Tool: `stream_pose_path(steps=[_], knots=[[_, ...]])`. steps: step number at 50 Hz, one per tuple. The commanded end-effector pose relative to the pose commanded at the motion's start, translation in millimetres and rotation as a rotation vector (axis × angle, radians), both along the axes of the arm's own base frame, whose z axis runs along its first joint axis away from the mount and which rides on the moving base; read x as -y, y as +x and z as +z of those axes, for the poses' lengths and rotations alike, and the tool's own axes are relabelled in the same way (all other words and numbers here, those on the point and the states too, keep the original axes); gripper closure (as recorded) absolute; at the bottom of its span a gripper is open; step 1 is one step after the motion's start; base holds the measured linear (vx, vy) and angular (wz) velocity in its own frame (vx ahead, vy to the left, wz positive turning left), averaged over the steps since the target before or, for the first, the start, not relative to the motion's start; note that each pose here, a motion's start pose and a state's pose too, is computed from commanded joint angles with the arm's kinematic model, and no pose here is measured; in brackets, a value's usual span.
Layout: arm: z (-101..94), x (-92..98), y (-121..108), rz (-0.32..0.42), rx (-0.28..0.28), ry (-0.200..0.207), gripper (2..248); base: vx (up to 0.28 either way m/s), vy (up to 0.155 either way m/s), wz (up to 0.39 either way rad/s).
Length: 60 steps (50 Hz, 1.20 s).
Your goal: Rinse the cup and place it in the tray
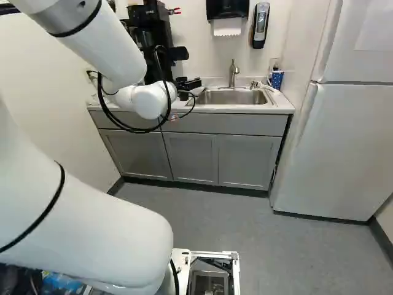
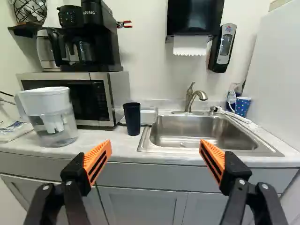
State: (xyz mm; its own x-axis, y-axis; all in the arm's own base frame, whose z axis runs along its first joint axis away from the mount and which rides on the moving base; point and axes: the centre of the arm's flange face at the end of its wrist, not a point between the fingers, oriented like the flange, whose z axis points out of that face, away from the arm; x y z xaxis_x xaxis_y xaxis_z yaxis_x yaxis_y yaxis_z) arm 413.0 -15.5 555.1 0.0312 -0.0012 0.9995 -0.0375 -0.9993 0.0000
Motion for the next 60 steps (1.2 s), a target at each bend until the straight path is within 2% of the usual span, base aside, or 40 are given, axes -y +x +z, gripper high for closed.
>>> stream_pose_path(steps=[60], knots=[[52.0, 0.4, 36.3, 0.002, -0.037, 0.001, 3, 0.0, 0.0, 0.0]])
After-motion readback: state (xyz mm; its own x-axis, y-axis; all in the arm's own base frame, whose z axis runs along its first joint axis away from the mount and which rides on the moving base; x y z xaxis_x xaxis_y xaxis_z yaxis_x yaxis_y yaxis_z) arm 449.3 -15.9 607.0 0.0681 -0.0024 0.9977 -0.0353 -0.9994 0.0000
